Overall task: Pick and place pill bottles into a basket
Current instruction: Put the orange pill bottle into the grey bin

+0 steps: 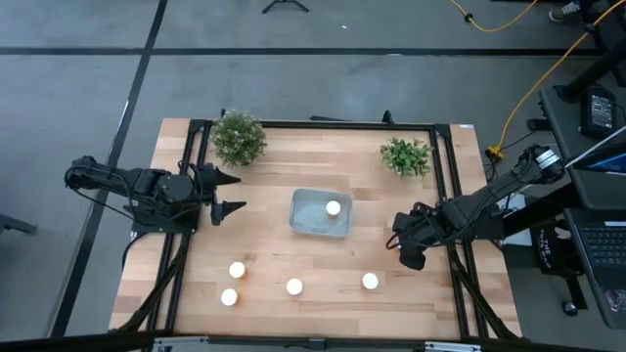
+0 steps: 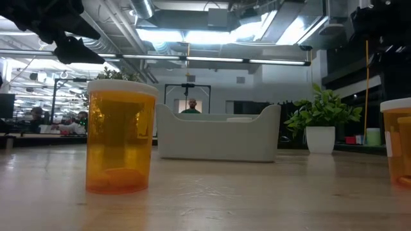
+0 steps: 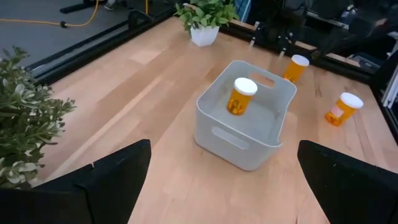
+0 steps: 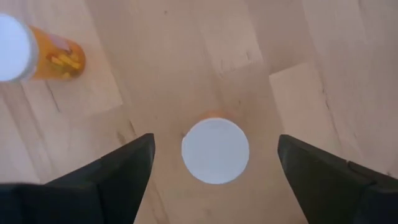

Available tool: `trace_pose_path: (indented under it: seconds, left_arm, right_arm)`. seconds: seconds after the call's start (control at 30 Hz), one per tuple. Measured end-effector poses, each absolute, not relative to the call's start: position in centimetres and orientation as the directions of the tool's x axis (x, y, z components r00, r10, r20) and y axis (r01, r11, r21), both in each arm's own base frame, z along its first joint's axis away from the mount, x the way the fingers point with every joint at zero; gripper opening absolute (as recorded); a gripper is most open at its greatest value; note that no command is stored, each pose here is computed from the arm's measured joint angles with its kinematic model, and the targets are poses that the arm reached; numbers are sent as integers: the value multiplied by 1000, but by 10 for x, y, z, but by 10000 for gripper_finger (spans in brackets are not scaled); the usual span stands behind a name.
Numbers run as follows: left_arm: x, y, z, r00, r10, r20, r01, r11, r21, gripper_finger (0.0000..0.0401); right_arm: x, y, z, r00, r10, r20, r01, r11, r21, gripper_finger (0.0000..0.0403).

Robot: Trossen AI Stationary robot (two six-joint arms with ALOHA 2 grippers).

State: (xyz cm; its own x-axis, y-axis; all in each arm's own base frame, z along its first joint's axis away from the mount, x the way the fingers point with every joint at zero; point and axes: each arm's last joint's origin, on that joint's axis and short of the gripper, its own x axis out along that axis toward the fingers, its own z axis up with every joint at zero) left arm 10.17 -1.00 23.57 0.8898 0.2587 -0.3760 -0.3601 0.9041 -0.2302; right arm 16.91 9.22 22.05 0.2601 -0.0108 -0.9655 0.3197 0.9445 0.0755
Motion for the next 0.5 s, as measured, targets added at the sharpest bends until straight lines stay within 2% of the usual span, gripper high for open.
trace_pose_path:
  seconds: [0.33, 0.5]
  left_arm:
    - [102, -10, 236, 890, 259, -376, -360, 904, -231, 400]
    - [102, -10, 236, 890, 258, -376, -363, 901, -240, 400]
  right_arm:
    - [163, 90, 194, 201, -6, -980, 351, 934, 66, 342]
    - [161, 89, 178, 215, 24, -976, 348, 932, 99, 342]
